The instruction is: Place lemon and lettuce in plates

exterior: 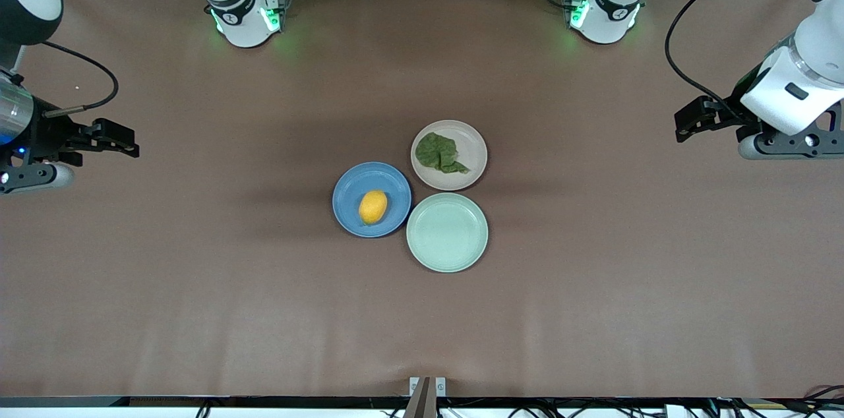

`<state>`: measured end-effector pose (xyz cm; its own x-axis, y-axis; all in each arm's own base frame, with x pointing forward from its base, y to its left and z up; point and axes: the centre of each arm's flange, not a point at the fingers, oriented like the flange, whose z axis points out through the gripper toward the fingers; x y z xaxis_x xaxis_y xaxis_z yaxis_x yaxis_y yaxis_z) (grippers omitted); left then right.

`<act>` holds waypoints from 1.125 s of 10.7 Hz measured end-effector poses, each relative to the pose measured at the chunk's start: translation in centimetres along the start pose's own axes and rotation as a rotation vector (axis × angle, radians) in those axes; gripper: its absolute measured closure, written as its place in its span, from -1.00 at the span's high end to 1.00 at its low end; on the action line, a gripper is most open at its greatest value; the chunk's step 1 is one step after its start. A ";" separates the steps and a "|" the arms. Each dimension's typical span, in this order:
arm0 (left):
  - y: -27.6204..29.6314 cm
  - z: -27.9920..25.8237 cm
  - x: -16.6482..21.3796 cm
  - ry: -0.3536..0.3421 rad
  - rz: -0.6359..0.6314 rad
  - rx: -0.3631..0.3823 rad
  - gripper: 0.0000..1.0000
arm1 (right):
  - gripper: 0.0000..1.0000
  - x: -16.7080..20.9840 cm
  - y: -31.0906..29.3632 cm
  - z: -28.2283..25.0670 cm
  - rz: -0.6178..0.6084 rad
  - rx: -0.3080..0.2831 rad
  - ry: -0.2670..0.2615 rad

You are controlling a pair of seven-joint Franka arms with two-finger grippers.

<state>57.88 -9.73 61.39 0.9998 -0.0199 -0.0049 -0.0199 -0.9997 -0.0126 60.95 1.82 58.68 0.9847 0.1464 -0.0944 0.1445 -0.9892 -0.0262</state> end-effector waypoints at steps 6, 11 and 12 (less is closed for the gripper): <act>-0.1 0.0 0.0 0.001 -0.002 0.000 1.00 | 1.00 -0.4 0.0 0.2 0.001 0.003 -0.031; -0.3 -0.1 0.0 0.001 -0.006 0.001 1.00 | 1.00 -1.4 -0.4 -0.7 -0.004 0.005 -0.042; -0.3 -0.1 0.0 0.001 -0.006 0.001 1.00 | 1.00 -1.7 -0.4 -1.1 -0.004 0.005 -0.040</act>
<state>57.91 -9.41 61.46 0.9999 -0.0141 -0.0037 -0.0142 -0.9998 -0.0132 59.35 2.00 59.94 0.9794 0.1511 -0.1339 0.1482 -0.9885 -0.0315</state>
